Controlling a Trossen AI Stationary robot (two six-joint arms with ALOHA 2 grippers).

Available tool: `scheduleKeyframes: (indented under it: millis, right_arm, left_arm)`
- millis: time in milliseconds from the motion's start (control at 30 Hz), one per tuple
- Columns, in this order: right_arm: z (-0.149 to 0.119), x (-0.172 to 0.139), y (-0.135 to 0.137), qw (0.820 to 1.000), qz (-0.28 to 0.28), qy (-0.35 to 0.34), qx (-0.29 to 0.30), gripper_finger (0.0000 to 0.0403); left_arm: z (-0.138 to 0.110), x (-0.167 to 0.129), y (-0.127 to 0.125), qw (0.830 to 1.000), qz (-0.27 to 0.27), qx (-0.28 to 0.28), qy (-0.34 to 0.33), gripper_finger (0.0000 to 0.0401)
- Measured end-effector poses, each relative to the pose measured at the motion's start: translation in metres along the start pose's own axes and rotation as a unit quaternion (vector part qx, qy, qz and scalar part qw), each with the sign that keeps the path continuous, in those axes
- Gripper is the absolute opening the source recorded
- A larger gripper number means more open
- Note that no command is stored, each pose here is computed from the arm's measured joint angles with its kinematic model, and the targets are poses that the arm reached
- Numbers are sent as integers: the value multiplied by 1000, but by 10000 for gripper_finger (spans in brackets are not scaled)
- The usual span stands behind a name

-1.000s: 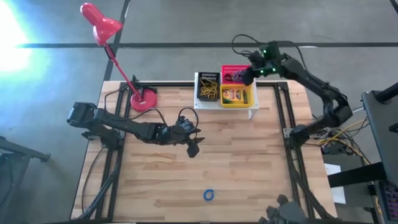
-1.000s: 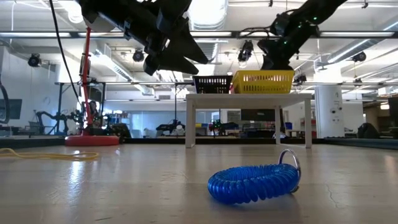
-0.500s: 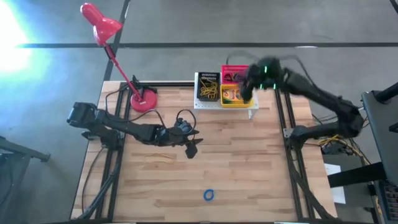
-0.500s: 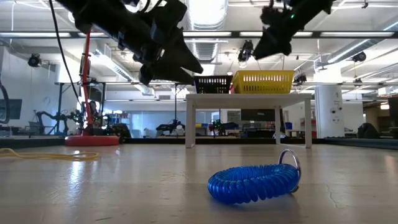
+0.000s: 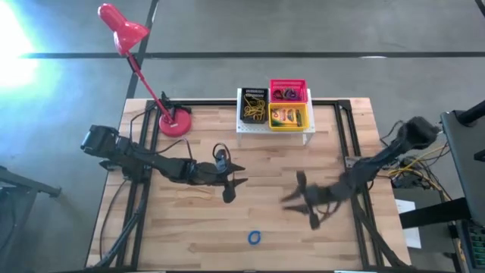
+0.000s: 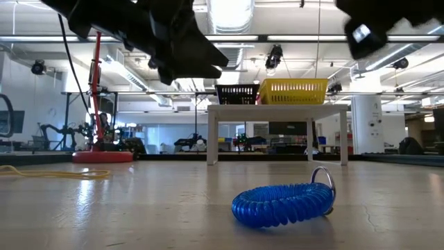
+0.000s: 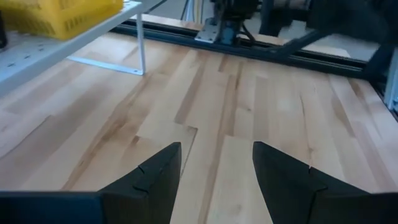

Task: Pick & Place Office Desk Supplies
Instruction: Put the blue spring keychain into the red bin on the shelf

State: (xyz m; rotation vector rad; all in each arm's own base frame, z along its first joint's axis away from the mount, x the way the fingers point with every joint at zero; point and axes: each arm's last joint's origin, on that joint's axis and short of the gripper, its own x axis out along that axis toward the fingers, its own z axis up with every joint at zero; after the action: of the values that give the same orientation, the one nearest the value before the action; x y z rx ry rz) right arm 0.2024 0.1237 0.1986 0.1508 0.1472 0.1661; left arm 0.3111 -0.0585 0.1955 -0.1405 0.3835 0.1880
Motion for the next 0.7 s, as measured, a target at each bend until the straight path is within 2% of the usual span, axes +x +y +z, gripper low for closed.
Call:
scheduleKeyframes:
  millis: [100,200,300,367,433,533,600,700]
  right_arm:
    - [-30,4,15,998,-10,-7,65,107]
    - [-54,17,22,996,-33,0,80,113]
    - [-68,39,19,991,-76,2,112,128]
    - [-75,56,13,989,-71,22,126,143]
    - [-81,72,4,988,-42,53,137,158]
    - [-81,95,-11,984,50,98,140,177]
    - [-80,109,-20,979,111,120,119,184]
    - [-79,127,-28,975,153,149,58,186]
  left_arm:
    - [0,-1,-2,1000,-4,8,-1,204]
    - [0,-1,-2,1000,-4,4,-3,204]
    - [1,-1,-3,1000,-6,-7,-6,204]
    - [1,-1,-4,1000,-8,-11,-6,204]
    - [0,-2,-5,1000,-10,-11,-5,204]
    - [-3,-3,-7,1000,-12,-22,-1,204]
    - [-5,-4,-10,1000,-17,-27,2,204]
    - [-10,-8,-17,999,-26,-27,15,204]
